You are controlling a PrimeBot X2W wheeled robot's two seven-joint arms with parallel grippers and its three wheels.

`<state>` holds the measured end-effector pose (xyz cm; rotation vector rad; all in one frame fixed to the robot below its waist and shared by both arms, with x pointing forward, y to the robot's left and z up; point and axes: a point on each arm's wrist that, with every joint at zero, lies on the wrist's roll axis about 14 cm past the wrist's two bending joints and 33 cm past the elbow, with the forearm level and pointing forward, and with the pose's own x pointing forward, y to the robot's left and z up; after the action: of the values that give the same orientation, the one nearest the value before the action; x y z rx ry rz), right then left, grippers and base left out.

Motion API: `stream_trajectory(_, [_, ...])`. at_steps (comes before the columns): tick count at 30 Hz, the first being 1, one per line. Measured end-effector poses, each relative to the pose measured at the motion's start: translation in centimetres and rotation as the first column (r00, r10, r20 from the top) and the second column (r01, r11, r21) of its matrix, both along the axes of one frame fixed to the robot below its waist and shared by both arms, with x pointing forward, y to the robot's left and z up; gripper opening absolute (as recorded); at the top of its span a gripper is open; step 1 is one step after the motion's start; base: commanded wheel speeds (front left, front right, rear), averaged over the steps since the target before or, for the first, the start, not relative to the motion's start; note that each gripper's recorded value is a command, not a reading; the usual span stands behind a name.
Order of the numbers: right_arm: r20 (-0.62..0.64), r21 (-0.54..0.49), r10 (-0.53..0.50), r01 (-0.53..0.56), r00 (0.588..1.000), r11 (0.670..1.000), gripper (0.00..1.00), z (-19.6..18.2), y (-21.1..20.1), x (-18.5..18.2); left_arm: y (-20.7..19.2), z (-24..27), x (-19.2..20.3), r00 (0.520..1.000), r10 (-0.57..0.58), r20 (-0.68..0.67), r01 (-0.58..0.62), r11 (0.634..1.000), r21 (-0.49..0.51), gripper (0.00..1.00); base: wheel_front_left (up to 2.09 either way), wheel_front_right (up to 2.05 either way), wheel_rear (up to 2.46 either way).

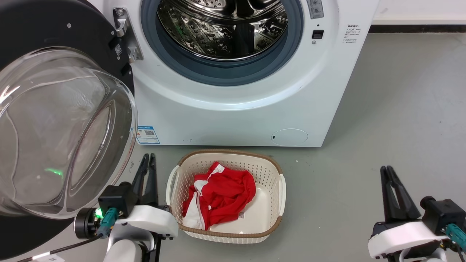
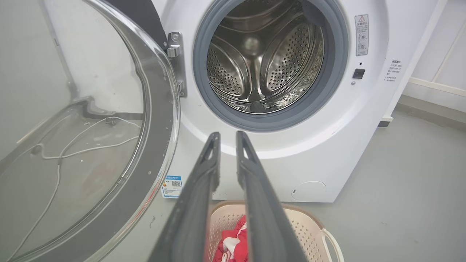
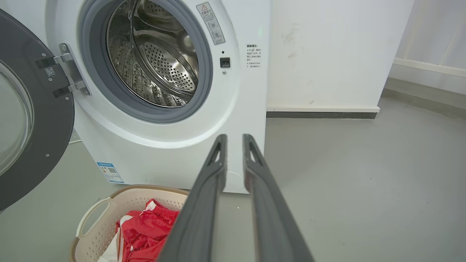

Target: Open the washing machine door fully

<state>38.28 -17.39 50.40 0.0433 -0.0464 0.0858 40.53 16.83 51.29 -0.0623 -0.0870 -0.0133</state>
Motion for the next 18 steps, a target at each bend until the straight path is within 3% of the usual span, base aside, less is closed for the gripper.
stream_trajectory(8, [-0.044,0.155,-0.023,0.029,0.999,0.987,0.0,-0.8,-0.5,-0.3,1.0,-1.1,-0.2,0.998,0.025,-0.064,-0.034,0.988,-0.153,0.0,0.0,0.0,0.0])
stream_trajectory(18, [-0.084,0.337,-0.04,0.066,0.996,0.939,0.0,-1.2,-1.0,-0.3,1.5,-1.6,-0.3,0.994,0.027,-0.102,-0.06,0.941,-0.333,0.0,0.0,0.0,0.0])
